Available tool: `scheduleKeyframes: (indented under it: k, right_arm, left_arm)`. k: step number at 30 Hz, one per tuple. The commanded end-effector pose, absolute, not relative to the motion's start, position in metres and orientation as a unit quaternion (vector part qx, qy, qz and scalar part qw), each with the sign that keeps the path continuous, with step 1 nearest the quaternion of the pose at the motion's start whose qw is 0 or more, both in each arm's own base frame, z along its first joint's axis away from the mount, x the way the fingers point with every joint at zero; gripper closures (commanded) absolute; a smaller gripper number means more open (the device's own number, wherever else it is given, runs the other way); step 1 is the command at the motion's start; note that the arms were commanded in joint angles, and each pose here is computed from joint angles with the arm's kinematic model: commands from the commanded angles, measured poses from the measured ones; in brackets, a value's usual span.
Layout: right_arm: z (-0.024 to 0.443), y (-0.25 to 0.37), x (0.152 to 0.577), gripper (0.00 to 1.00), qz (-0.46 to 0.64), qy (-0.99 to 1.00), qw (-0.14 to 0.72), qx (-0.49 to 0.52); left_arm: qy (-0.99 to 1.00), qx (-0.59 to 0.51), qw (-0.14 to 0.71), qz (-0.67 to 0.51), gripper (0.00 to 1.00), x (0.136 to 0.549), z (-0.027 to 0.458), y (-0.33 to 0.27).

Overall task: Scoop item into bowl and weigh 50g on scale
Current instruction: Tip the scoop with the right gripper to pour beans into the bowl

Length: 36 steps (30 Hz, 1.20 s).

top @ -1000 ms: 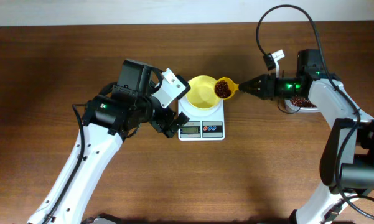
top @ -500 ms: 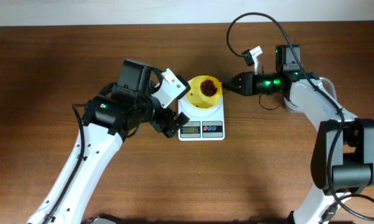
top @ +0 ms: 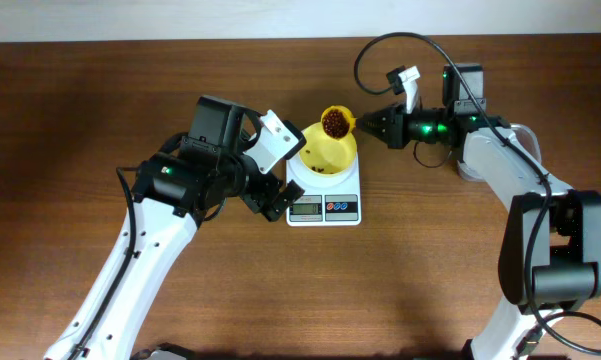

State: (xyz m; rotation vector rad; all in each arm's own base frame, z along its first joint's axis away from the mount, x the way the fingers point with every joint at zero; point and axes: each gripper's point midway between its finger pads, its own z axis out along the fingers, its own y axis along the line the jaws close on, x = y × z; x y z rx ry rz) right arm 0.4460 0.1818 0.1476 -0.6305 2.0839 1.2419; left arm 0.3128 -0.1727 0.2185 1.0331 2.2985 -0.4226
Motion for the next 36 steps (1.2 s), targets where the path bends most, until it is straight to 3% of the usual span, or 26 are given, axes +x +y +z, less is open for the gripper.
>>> scheduleKeyframes:
  k: [1, 25, 36]
  right_arm:
    - [0.160, 0.192, 0.442, 0.96, 0.450, 0.762, 0.351, -0.307]
    - [0.161, 0.192, 0.443, 0.96, 0.318, 0.626, 0.476, -0.530]
    - [0.179, 0.201, 0.429, 0.96, 0.341, 0.549, 0.510, -0.568]
  left_arm:
    - [0.860, 0.385, 0.294, -0.159, 0.01, 0.309, 0.222, -0.172]
    - [0.861, 0.385, 0.294, -0.159, 0.01, 0.309, 0.222, -0.172]
    - [0.860, 0.385, 0.294, -0.159, 0.01, 0.309, 0.222, -0.172]
